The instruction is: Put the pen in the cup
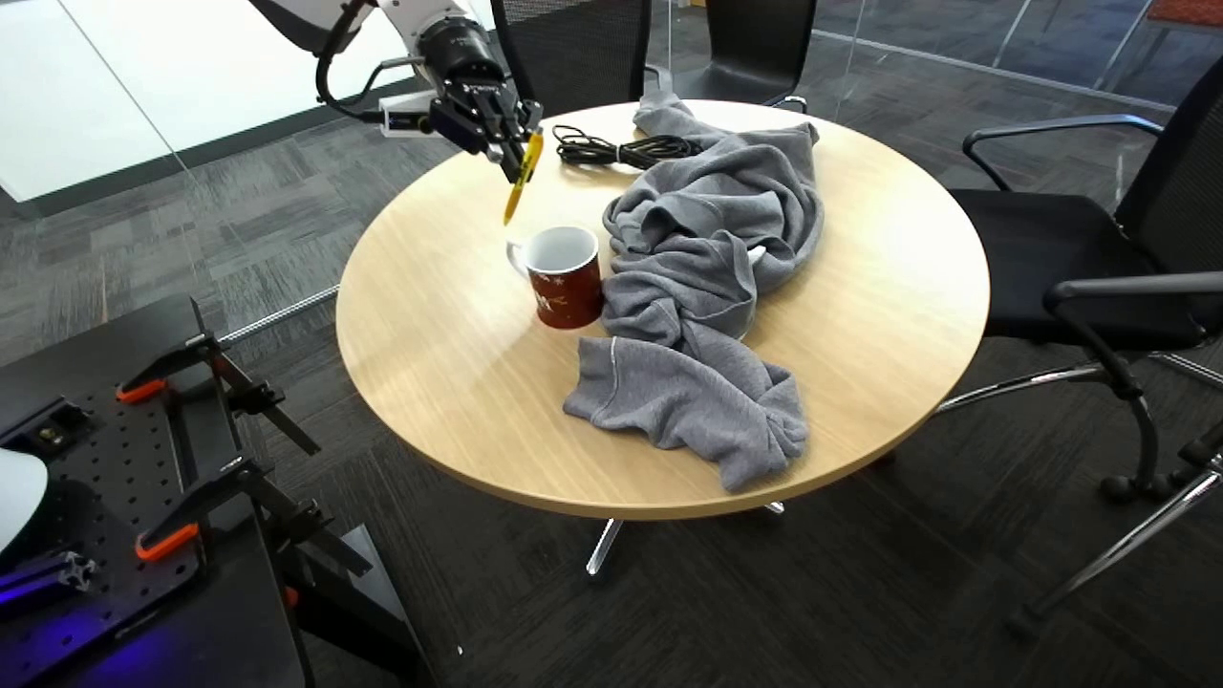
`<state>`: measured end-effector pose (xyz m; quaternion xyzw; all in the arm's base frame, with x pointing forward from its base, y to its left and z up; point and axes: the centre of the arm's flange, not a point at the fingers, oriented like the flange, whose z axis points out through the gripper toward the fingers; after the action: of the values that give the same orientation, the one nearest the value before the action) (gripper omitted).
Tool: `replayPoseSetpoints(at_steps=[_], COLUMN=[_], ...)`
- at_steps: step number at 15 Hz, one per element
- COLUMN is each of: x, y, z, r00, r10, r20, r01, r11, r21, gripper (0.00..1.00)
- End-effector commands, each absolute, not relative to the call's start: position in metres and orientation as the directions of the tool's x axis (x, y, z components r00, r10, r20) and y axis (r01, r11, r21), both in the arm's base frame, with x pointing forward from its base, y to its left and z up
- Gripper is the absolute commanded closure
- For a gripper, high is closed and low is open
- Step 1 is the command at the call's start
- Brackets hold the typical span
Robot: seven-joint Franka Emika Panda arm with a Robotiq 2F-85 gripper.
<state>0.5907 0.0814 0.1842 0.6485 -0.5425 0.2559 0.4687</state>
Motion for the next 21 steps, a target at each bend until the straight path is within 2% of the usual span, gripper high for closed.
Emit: replayPoseSetpoints(at_steps=[1,21], x=[0.599,0.637], y=[0.071,0.052], z=[0.180,0.137], r00=[0.236,0.252], r10=[-0.429,-0.393], r20=[0.872,0.884], r01=[-0.951,-0.949], r11=[0.082,0.078], r21=[0.298,0.305], gripper=[0.97,0.97])
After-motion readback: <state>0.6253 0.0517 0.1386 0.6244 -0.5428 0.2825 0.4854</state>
